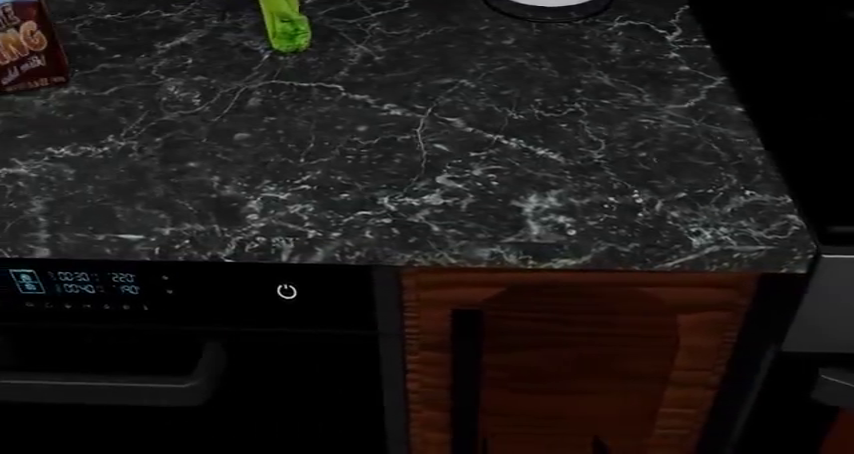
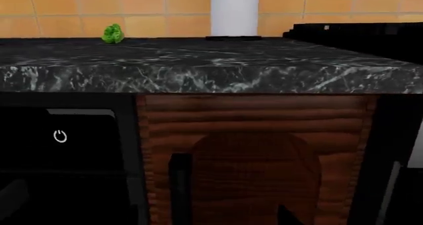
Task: Open the dishwasher door
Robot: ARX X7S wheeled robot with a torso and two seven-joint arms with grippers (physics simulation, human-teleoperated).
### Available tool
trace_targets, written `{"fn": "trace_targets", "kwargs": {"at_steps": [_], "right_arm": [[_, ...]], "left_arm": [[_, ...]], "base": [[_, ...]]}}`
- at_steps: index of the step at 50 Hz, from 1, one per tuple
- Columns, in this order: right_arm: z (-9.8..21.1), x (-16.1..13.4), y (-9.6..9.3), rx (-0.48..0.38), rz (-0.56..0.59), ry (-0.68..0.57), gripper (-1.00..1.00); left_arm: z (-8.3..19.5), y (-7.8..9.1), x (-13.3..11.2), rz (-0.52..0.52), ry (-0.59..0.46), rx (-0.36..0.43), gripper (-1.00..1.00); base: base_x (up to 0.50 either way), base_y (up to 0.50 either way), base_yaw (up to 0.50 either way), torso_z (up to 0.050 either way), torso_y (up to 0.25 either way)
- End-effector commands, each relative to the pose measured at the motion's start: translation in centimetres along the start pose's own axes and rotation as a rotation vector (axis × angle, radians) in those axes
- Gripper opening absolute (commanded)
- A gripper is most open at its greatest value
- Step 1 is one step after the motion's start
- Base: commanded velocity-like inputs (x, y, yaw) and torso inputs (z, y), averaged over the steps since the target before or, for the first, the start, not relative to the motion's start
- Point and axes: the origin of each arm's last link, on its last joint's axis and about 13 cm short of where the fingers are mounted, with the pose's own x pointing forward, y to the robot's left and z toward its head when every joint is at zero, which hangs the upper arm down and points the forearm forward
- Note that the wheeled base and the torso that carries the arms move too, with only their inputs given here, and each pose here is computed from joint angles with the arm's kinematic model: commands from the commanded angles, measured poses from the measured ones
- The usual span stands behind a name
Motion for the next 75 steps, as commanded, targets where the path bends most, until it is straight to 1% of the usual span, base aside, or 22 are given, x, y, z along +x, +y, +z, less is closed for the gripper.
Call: {"fn": "trace_targets", "kwargs": {"at_steps": [1,14,20,27,29,30,33,35,62,68,70,71,75], "right_arm": [[0.02,-0.01,0.01,0.002,-0.001,-0.002,1.0],[0.01,-0.08,-0.08,0.012,-0.015,-0.009,1.0],[0.16,-0.19,-0.26,0.018,-0.024,-0.016,1.0],[0.13,-0.23,-0.27,0.017,-0.027,-0.017,1.0],[0.19,-0.28,-0.25,0.017,-0.028,-0.018,1.0],[0.23,-0.28,-0.23,0.016,-0.029,-0.017,1.0],[0.21,-0.29,-0.24,0.016,-0.031,-0.016,1.0],[0.23,-0.29,-0.25,0.013,-0.033,-0.015,1.0],[0.54,-0.34,-0.16,-0.006,-0.052,-0.016,1.0],[0.36,-0.44,-0.2,-0.006,-0.055,-0.007,1.0],[0.36,-0.43,-0.19,-0.005,-0.056,-0.007,1.0],[0.34,-0.41,-0.18,-0.004,-0.055,-0.007,1.0],[0.3,-0.38,-0.18,-0.002,-0.056,-0.007,1.0]], "left_arm": [[-0.02,0.02,-0.04,0.0,0.001,0.0,1.0],[-0.09,-0.03,0.12,-0.002,0.004,-0.005,1.0],[-0.15,-0.04,0.13,-0.002,0.009,-0.008,1.0],[-0.06,-0.07,0.15,-0.012,-0.002,-0.033,1.0],[-0.09,-0.11,0.25,-0.015,0.038,-0.017,1.0],[-0.07,-0.13,0.23,-0.016,0.021,-0.019,1.0],[-0.04,-0.19,0.09,-0.024,0.023,-0.011,1.0],[0.02,-0.22,0.05,-0.024,0.025,-0.024,1.0],[0.36,-0.28,-0.14,-0.036,0.018,-0.045,1.0],[0.31,-0.2,-0.08,-0.03,0.019,-0.015,1.0],[0.27,-0.19,-0.04,-0.029,0.011,-0.023,1.0],[0.21,-0.17,-0.02,-0.028,0.013,-0.013,1.0],[0.19,-0.25,-0.11,-0.039,0.011,-0.015,1.0]], "base": [[0.0,0.5,0.0,0.0,0.0],[0.0,0.5,0.0,0.0,0.0],[0.0,0.0,0.0,0.0,0.0],[0.0,0.0,0.0,0.0,0.0],[0.0,0.0,0.0,-0.013,0.0],[0.0,0.0,0.0,-0.05,0.0],[0.0,0.0,0.0,-0.05,0.0],[0.0,0.0,0.0,-0.05,0.0],[0.0,0.0,0.0,-0.05,0.0],[0.0,0.0,0.0,-0.05,0.0],[0.0,0.0,0.0,-0.05,0.0],[0.0,0.0,0.0,-0.05,0.0],[0.0,0.0,0.0,-0.05,0.0]]}}
